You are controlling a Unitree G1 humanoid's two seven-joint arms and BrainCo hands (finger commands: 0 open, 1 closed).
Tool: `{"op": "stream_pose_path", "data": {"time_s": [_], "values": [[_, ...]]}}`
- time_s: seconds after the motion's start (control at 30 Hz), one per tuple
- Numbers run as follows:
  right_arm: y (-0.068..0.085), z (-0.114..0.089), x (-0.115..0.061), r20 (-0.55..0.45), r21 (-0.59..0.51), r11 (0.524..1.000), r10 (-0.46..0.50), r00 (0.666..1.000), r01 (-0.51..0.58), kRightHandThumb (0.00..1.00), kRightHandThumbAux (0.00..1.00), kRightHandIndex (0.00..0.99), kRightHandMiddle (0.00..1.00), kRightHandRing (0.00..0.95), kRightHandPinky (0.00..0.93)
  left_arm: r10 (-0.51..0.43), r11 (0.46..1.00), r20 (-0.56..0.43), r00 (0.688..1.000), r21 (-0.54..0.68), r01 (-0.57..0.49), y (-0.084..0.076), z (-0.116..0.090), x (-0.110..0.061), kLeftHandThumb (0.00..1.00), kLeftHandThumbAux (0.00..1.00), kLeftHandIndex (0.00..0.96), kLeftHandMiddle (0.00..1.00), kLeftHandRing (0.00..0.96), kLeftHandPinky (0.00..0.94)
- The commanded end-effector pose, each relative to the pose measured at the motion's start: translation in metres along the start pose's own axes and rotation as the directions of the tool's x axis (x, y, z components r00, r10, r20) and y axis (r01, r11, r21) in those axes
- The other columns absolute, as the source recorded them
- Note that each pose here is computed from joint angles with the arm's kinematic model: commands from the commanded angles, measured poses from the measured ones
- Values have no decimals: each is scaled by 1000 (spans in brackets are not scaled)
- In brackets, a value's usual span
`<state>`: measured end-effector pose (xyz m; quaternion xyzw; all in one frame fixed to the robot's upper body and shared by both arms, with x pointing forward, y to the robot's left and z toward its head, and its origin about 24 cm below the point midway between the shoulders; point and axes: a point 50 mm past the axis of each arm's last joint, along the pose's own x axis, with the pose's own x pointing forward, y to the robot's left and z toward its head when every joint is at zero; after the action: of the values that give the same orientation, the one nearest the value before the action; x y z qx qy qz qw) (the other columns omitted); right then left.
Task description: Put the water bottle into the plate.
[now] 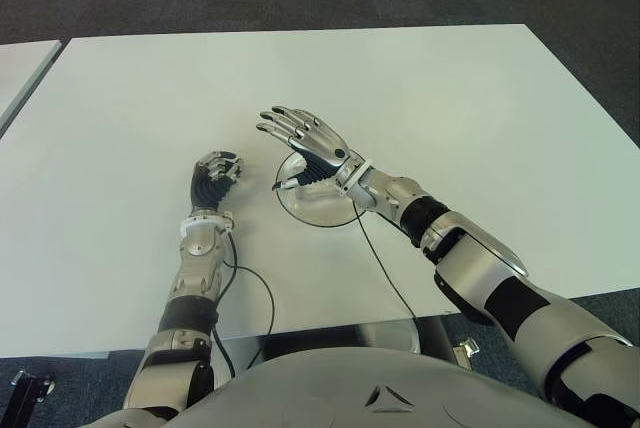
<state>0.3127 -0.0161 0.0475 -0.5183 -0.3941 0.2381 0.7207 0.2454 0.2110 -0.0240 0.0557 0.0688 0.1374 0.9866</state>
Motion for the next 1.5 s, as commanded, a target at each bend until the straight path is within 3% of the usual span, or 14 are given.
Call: {"op": "stream_pose_path", "data": {"time_s": [0.03,0.2,0.33,0.47,0.6,0.73,0.8,0.93,1.03,1.17,1.4,1.5], "values": [[-1,-6,-13,-76,96,990,-100,992,107,13,406,0,0,0,0,-7,1000,-59,998,9,7,2,-11,-3,705,714,432,588,584,557],[-6,-14,-24,-158,98,958,-254,954,271,2,418,0,0,0,0,-4,1000,-49,999,5,4,1,-8,-3,705,714,432,588,583,556],[-10,-17,-28,-218,66,911,-384,897,406,0,442,0,0,0,0,-4,1000,-49,999,7,4,1,-8,-3,705,714,432,587,582,554],[-19,-17,-30,-271,132,816,-516,813,562,0,468,0,0,0,0,-10,1000,-43,999,3,10,0,-8,-4,706,714,433,590,585,561],[-26,-21,-33,-347,176,729,-583,735,661,0,526,0,0,0,8,-15,1000,-38,999,0,15,0,-9,-4,705,715,433,590,588,560],[-26,-31,-50,-483,196,657,-581,655,728,16,582,0,0,0,43,-17,1000,-36,999,3,17,-1,-8,-5,704,714,433,590,588,560],[-25,-38,-60,-571,174,617,-572,590,767,33,615,0,0,0,67,-17,1000,-34,999,4,17,-2,-8,-5,705,714,433,590,587,560],[-23,-45,-69,-651,130,582,-560,512,803,51,652,0,0,0,91,-18,1000,-33,999,6,18,-2,-8,-6,705,714,432,589,586,559],[-21,-51,-77,-707,64,563,-557,436,824,49,677,0,0,0,97,-19,1000,-31,999,5,19,-2,-9,-6,705,714,432,588,585,560],[-17,-56,-87,-751,3,570,-541,378,822,21,723,0,3,12,92,-16,1000,-30,999,5,16,-3,-9,-6,706,714,432,588,585,561],[-14,-58,-97,-788,-51,558,-532,310,828,3,802,10,31,43,99,-16,1000,-38,999,-5,16,-3,-11,-6,706,714,433,588,585,559],[-10,-61,-104,-826,-36,560,-483,291,828,6,861,37,55,66,123,-17,1000,-39,999,-7,16,-4,-11,-6,706,714,433,588,584,556]]}}
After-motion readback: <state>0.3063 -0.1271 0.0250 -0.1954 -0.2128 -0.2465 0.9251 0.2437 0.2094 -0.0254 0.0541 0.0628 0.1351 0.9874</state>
